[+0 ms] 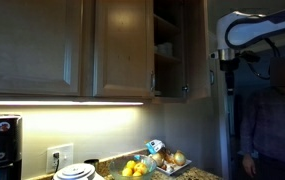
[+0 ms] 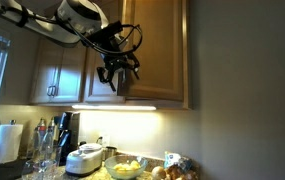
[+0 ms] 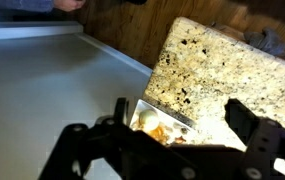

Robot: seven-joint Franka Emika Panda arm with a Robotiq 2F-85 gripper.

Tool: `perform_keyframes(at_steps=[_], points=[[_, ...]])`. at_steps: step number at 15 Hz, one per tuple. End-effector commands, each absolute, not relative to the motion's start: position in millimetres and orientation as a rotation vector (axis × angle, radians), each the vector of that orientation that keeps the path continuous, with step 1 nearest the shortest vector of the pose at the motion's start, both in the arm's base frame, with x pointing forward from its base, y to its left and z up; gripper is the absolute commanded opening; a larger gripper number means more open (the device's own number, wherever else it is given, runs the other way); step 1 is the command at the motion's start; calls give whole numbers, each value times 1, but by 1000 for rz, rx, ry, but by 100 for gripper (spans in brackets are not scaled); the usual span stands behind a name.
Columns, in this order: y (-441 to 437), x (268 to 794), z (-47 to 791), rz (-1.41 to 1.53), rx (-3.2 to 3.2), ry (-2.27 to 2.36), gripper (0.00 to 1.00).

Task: Open the doors of the upper cabinet on the right

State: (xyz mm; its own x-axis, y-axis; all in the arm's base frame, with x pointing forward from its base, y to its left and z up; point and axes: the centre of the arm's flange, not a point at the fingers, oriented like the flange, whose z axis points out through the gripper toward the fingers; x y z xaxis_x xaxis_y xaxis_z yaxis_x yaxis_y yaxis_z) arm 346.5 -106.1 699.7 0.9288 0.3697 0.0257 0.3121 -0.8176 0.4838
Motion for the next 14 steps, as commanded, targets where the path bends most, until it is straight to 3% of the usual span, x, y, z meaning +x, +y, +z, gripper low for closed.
perform_keyframes(at_steps=[1, 11, 14], points=[[-74, 341, 685, 131, 2621, 665, 100], [81, 367, 696, 349, 2631, 1094, 100], [92, 403, 712, 518, 2568, 1003, 100]])
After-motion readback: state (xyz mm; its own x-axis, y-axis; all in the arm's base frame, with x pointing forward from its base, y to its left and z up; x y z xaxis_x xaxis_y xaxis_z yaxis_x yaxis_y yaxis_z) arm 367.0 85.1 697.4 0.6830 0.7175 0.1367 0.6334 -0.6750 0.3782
